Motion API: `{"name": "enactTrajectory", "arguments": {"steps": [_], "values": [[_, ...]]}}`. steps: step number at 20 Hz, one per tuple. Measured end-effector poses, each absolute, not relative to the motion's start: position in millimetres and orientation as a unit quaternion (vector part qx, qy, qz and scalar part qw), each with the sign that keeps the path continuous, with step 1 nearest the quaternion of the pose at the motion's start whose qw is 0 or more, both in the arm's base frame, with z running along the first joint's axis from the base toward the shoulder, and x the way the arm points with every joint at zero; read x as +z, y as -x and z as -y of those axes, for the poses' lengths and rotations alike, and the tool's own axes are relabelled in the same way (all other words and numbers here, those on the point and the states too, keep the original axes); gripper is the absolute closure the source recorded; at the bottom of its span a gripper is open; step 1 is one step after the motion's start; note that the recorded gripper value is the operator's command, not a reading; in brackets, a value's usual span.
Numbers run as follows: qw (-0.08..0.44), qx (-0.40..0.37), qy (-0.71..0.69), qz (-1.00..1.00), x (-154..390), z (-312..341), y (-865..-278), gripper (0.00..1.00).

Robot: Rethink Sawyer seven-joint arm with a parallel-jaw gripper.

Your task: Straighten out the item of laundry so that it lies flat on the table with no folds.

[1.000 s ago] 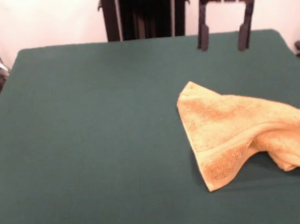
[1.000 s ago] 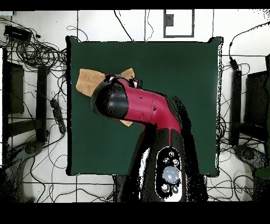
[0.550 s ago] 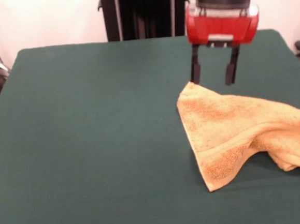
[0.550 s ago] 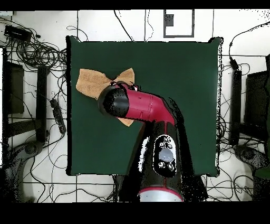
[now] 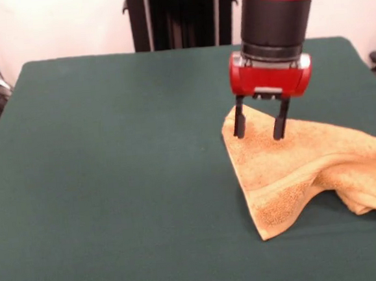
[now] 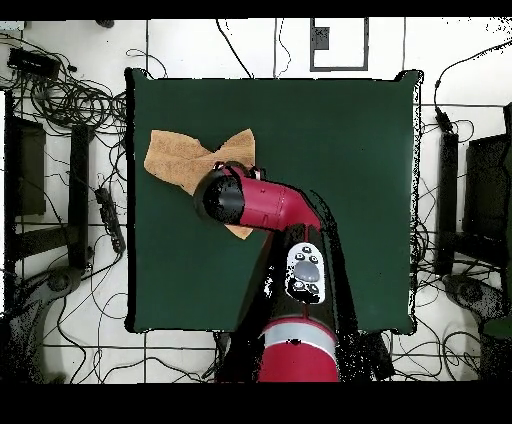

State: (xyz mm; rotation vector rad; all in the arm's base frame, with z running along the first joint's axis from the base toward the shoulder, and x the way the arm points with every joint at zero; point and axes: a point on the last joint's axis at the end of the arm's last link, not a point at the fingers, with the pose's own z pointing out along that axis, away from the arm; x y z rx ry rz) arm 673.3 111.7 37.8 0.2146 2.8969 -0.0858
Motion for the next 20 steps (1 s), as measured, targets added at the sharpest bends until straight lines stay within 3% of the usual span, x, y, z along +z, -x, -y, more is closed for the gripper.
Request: {"name": "enactTrajectory", "arguments": {"steps": [20], "values": [[0.102, -0.022, -0.070, -0.992, -5, -120, -659, 0.00]]}}
